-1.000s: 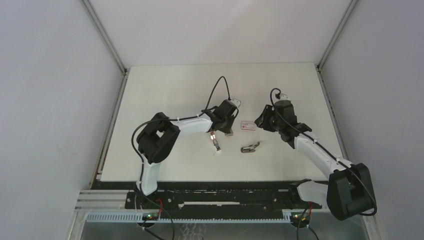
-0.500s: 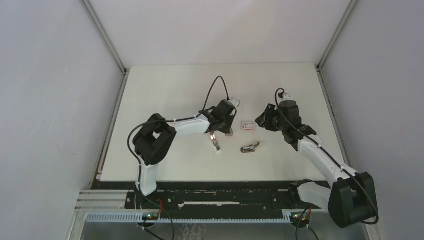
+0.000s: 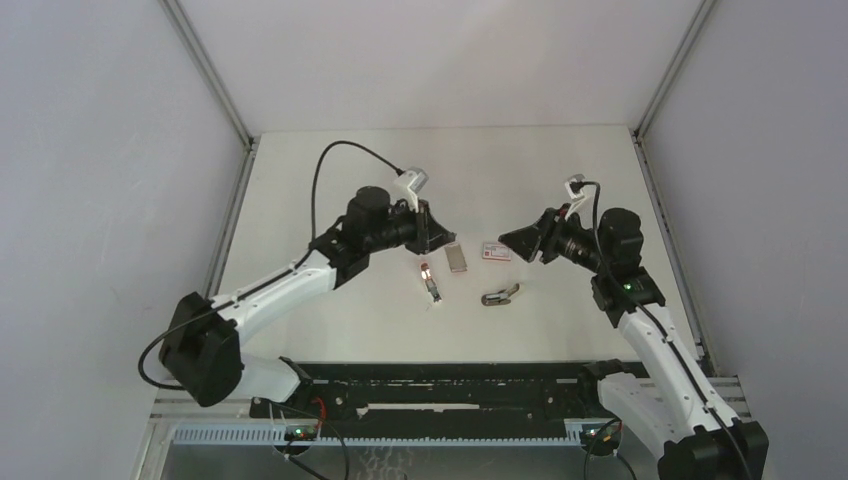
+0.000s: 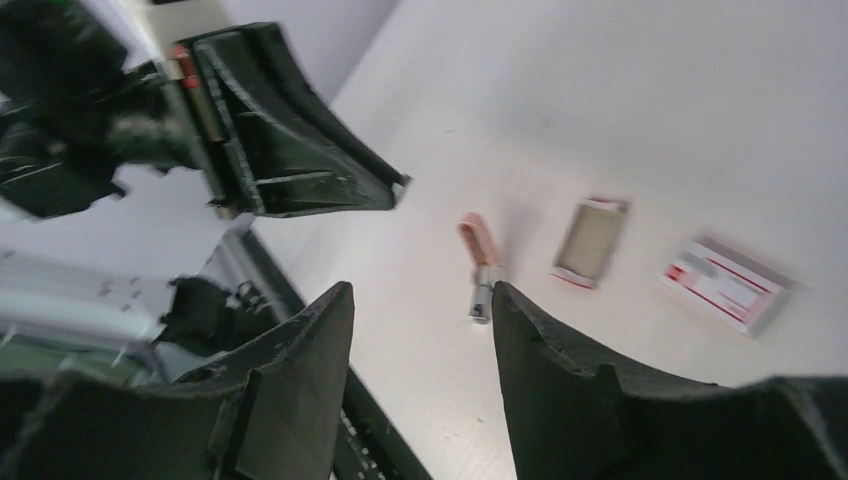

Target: Load the staples into the stapler

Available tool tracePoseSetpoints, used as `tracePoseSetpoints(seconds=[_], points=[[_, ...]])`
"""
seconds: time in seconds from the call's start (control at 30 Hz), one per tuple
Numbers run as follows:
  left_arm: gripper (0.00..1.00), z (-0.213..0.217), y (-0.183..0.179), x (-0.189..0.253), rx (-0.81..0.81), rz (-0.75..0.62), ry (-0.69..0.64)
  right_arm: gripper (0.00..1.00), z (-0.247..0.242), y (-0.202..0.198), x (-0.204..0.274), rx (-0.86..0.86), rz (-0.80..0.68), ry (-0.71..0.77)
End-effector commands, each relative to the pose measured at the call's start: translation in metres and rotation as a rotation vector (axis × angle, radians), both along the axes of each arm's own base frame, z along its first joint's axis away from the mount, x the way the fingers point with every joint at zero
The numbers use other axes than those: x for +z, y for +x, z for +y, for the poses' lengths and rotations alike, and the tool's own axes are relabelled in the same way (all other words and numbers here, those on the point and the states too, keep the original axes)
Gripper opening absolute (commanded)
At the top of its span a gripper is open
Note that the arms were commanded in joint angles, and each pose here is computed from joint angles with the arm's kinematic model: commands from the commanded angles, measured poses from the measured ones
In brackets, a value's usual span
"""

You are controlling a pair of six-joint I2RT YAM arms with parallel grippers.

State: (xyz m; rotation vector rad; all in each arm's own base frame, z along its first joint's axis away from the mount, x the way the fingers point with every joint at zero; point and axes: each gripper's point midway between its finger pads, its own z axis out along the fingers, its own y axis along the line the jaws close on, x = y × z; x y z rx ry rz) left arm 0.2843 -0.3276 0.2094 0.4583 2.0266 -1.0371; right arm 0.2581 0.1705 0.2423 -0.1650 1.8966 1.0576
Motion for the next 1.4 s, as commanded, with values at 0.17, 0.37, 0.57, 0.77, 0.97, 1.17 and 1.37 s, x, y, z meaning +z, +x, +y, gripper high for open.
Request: tracePoseSetpoints(seconds=[0.17, 0.37, 0.57, 0.77, 0.97, 1.17, 1.37], points=[[0.12, -0.003, -0.089, 0.084, -0.382, -0.080, -0.369, 0.54, 0.057, -0.057, 0.061, 0.383, -0.204, 0.201], [0.12, 0.004, -0.111, 0.106, -0.447, -0.109, -0.446, 0.54, 0.072, -0.069, 0.079, 0.417, -0.251, 0.253], [0.13, 0.007, -0.129, 0.123, -0.498, -0.152, -0.477, 0.54, 0.081, -0.076, 0.086, 0.449, -0.250, 0.286], [0.13, 0.006, -0.139, 0.130, -0.530, -0.171, -0.486, 0.53, 0.092, -0.091, 0.098, 0.515, -0.279, 0.331], [0.12, 0.005, -0.144, 0.134, -0.541, -0.181, -0.493, 0.49, 0.096, -0.093, 0.102, 0.518, -0.286, 0.348], [0.12, 0.006, -0.145, 0.137, -0.541, -0.190, -0.497, 0.39, 0.100, -0.099, 0.104, 0.542, -0.288, 0.358], [0.12, 0.006, -0.145, 0.139, -0.532, -0.198, -0.500, 0.26, 0.101, -0.101, 0.104, 0.549, -0.288, 0.359]])
